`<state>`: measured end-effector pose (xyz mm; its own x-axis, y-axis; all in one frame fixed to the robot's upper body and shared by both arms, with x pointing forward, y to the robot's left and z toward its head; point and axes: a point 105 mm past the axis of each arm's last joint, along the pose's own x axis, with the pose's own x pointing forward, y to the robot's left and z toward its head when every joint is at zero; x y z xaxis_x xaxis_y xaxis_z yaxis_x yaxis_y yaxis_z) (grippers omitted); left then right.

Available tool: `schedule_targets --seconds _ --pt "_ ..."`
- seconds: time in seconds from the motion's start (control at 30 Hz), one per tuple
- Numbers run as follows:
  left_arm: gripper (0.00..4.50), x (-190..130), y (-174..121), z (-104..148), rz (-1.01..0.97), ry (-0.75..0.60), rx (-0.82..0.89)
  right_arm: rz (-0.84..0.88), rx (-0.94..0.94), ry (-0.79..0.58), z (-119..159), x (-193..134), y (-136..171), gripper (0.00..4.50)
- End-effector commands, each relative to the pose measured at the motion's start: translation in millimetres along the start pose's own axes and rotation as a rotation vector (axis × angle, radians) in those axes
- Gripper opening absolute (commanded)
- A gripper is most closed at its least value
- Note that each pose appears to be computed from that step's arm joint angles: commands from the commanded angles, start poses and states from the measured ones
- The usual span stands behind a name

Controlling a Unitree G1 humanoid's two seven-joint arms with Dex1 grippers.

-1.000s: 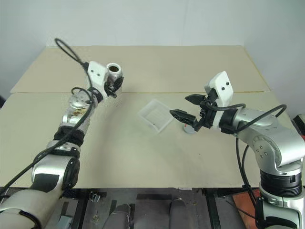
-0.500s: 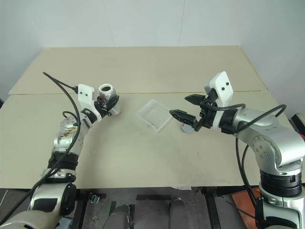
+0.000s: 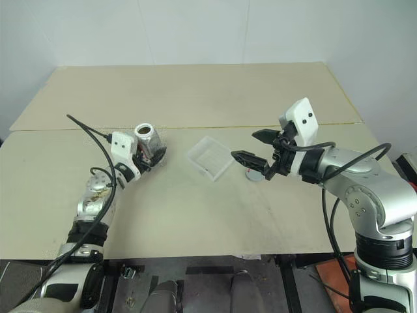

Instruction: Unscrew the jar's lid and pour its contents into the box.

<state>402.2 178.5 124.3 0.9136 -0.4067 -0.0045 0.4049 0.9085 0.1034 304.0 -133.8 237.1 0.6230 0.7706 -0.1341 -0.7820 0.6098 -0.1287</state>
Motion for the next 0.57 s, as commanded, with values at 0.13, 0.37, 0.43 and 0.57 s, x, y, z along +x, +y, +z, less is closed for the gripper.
schedule_targets --seconds 0.13,0.37,0.43,0.57 --pt "4.48 -38 11 31 -0.057 -0.033 0.097 0.024 -0.054 -0.008 8 -4 1 4.50" --pt "4.48 -141 16 73 -0.345 0.034 0.142 0.029 -0.060 -0.001 3 -15 -1 4.50" --pt "4.48 -160 16 89 -0.416 0.018 0.165 0.032 -0.065 0.001 3 -18 -1 4.50" --pt "4.48 -171 23 111 -0.441 -0.019 0.172 0.039 -0.081 -0.005 5 -24 -3 4.50"
